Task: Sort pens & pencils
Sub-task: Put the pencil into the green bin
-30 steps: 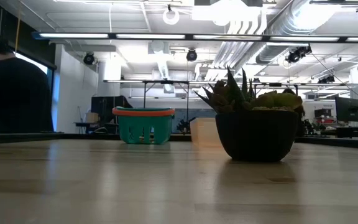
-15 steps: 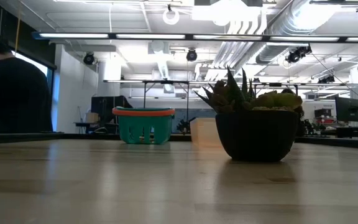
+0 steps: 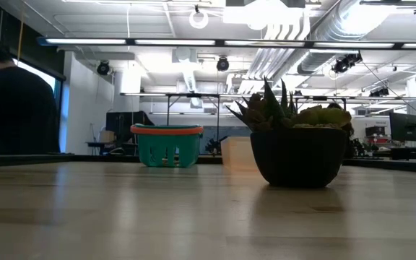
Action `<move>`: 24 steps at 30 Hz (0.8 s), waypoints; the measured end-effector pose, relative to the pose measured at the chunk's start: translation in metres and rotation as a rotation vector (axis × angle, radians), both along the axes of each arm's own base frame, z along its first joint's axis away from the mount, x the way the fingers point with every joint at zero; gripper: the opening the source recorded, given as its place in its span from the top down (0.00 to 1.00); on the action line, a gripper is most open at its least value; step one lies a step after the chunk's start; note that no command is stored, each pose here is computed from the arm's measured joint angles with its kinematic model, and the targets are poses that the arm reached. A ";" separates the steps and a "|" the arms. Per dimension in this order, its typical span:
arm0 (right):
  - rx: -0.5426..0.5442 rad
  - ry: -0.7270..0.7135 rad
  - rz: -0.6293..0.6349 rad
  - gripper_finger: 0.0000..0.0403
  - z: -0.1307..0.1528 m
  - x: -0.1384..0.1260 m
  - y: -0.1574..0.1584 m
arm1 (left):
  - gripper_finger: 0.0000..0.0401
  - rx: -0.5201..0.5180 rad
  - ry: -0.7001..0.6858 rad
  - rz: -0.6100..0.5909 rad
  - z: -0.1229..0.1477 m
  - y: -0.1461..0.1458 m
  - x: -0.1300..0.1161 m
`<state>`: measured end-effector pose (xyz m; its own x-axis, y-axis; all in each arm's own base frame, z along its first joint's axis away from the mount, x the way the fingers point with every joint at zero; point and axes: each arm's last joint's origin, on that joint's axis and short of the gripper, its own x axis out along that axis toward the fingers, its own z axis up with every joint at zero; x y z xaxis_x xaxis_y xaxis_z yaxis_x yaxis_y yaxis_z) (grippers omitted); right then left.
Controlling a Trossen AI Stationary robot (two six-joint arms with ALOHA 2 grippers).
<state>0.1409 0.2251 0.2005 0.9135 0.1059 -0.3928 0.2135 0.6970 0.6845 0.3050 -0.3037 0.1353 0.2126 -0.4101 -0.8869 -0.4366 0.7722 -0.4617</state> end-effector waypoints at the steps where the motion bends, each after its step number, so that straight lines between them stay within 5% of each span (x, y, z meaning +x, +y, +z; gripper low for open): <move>1: 0.001 0.003 0.005 0.76 0.000 0.000 0.000 | 0.70 0.004 0.014 0.010 0.000 0.002 0.000; 24: -0.026 0.005 0.025 0.76 -0.001 -0.002 0.001 | 0.70 -0.080 0.186 0.195 -0.001 0.009 0.004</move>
